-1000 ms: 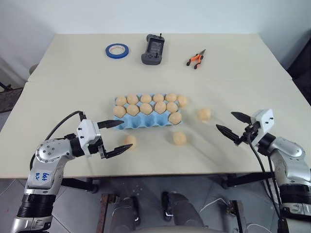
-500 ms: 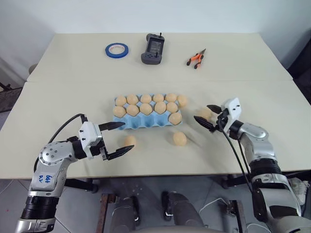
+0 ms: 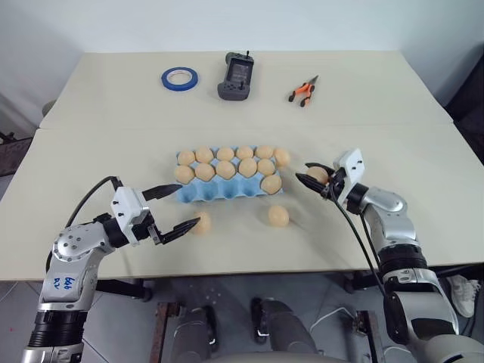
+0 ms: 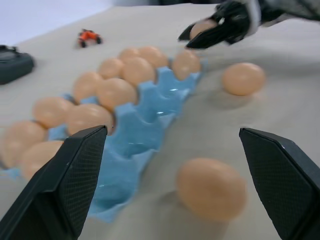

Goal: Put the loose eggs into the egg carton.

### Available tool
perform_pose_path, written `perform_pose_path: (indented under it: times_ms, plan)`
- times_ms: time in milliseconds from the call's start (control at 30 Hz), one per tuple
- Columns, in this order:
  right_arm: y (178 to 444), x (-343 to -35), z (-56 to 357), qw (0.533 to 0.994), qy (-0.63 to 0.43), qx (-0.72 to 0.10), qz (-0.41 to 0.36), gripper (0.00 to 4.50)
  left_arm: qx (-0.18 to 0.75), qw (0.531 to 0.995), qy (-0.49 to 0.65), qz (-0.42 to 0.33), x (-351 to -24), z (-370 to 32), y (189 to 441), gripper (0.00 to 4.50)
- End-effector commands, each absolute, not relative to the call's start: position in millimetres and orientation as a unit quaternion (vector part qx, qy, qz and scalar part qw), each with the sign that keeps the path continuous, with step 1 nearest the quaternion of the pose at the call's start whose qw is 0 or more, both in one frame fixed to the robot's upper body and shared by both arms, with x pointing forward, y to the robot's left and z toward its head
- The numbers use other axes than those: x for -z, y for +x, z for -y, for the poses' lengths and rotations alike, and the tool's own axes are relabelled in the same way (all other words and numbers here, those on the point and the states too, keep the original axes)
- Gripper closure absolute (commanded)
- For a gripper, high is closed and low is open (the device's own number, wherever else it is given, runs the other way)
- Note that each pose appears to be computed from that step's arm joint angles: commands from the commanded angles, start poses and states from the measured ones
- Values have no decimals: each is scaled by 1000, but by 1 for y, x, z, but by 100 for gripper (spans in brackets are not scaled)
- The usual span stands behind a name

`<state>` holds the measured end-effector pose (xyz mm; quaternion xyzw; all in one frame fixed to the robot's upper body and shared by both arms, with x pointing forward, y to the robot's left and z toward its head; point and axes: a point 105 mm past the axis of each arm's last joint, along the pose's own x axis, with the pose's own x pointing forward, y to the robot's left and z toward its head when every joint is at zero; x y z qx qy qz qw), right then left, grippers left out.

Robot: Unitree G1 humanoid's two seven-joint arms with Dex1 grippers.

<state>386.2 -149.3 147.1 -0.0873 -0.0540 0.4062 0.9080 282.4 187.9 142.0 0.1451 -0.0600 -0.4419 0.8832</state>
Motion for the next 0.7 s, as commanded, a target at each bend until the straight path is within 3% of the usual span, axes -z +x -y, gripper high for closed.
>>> perform_pose_path:
  times_ms: [33,167,400,500,667,700]
  plan:
    - [372,-185,100,869,-88,-475,107,263,414,897,144,59,-142,-202,280,0]
    - [365,-193,62,851,-90,-507,104,263,399,905,142,49,-137,-209,278,0]
    - [362,-176,20,834,-120,-531,85,263,391,908,140,47,-134,-209,275,0]
    - [364,-171,23,836,-121,-529,81,183,389,909,141,49,-135,-210,273,0]
    - [354,-180,29,826,-109,-545,95,4,387,910,143,50,-137,-211,272,0]
    - [351,-184,33,824,-107,-547,101,4,387,909,144,50,-138,-211,272,0]
